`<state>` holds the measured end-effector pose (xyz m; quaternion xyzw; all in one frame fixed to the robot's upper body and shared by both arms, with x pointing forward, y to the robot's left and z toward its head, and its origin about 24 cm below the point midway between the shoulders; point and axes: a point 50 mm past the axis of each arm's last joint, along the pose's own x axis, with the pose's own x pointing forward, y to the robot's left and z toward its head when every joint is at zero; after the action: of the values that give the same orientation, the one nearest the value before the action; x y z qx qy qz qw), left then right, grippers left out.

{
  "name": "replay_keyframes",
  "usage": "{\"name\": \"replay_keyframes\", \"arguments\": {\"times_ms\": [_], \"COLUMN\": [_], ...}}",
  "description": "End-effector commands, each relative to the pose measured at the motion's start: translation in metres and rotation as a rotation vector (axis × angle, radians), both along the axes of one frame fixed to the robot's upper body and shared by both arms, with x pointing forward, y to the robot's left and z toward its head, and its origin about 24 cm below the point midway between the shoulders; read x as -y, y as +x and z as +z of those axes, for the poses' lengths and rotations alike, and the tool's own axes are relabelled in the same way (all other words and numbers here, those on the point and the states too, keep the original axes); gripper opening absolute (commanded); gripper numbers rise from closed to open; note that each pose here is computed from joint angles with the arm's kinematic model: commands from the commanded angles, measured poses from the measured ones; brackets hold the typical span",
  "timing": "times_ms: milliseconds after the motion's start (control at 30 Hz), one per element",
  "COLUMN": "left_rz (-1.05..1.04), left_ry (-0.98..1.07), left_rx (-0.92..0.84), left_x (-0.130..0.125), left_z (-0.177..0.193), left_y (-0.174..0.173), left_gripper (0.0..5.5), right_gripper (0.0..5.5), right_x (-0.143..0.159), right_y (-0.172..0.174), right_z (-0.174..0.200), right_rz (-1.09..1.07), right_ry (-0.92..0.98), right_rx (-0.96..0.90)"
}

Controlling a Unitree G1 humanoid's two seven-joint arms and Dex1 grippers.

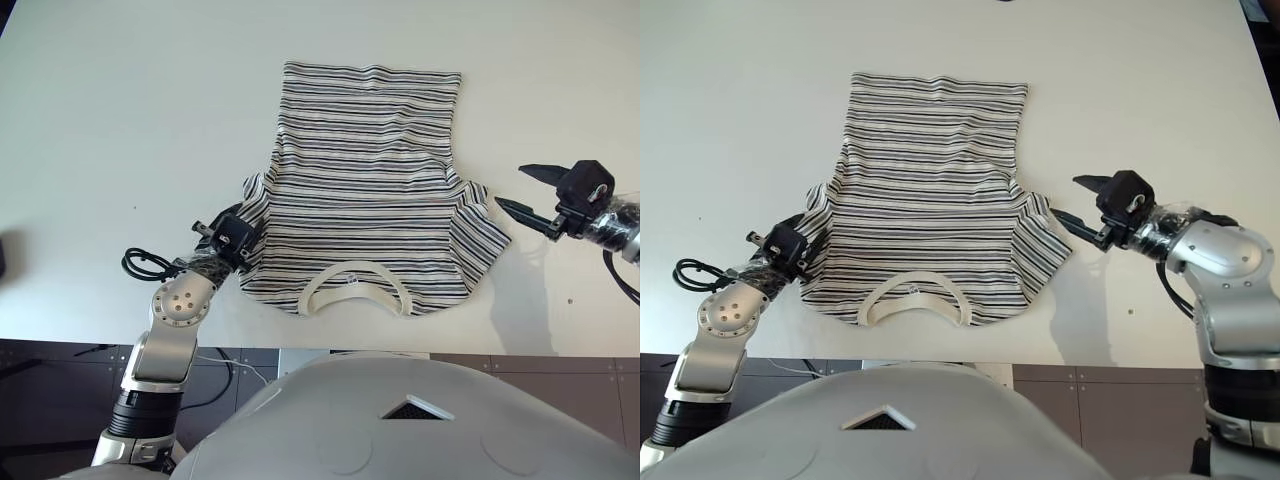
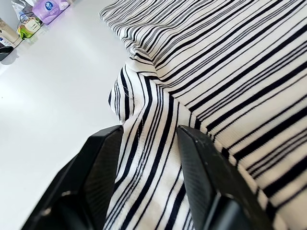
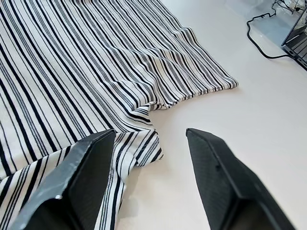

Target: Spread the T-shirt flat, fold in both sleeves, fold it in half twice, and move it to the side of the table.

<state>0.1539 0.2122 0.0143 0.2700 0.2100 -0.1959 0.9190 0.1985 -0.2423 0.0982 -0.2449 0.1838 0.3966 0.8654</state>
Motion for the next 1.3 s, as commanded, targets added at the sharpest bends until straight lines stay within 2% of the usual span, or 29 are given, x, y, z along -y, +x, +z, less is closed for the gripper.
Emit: {"name": "replay_keyframes", "arguments": {"times_ms": [33, 100, 167, 333, 400, 500, 600, 700, 800, 933, 1000, 1100, 1233, 1300], "left_rz": [0.007, 0.002, 0.030, 0.139, 0.207, 0.199, 0.209, 0.272, 0.295, 0.209, 0.167, 0.132, 0.198, 0.163], "left_ry": [-0.012, -0.017, -0.017, -0.052, -0.084, -0.171, -0.149, -0.182, -0.238, -0.168, -0.107, -0.043, 0.046, 0.113], "left_rx": [-0.111, -0.096, -0.062, 0.086, 0.122, 0.138, 0.098, 0.136, 0.189, 0.186, 0.212, 0.237, 0.279, 0.278], "left_x": [0.000, 0.001, -0.002, 0.000, -0.009, -0.015, -0.030, -0.041, -0.039, -0.034, -0.037, -0.040, -0.046, -0.045], "left_z": [-0.015, -0.012, -0.007, 0.012, 0.016, 0.026, 0.021, 0.027, 0.037, 0.037, 0.042, 0.043, 0.031, 0.024], "left_y": [-0.013, -0.012, -0.012, -0.016, -0.012, -0.007, -0.008, -0.003, 0.005, 0.000, 0.007, 0.013, 0.004, -0.007], "left_gripper": [2.08, 2.08, 2.08, 2.08, 2.08, 2.08, 2.08, 2.08, 2.08, 2.08, 2.08, 2.08, 2.08, 2.08], "right_gripper": [2.72, 2.72, 2.72, 2.72, 2.72, 2.72, 2.72, 2.72, 2.72, 2.72, 2.72, 2.72, 2.72, 2.72], "right_x": [-0.004, 0.008, 0.020, 0.031, 0.032, 0.033, 0.032, 0.027, 0.014, -0.012, -0.021, -0.013, 0.003, 0.005], "right_y": [-0.012, -0.027, -0.040, -0.042, -0.043, -0.045, -0.046, -0.036, -0.021, -0.006, -0.003, -0.003, -0.004, -0.008], "right_z": [-0.039, -0.065, -0.073, -0.064, -0.066, -0.069, -0.069, -0.055, -0.019, -0.001, -0.016, -0.054, -0.078, -0.080], "right_rz": [-0.003, -0.020, -0.027, -0.031, -0.025, -0.025, -0.032, -0.049, -0.018, 0.077, 0.062, -0.002, -0.089, -0.103], "right_ry": [-0.103, -0.204, -0.260, -0.252, -0.271, -0.277, -0.268, -0.194, -0.073, -0.028, -0.114, -0.268, -0.313, -0.306], "right_rx": [-0.103, -0.176, -0.219, -0.209, -0.216, -0.220, -0.214, -0.121, 0.022, 0.113, 0.143, 0.107, 0.072, 0.072]}}
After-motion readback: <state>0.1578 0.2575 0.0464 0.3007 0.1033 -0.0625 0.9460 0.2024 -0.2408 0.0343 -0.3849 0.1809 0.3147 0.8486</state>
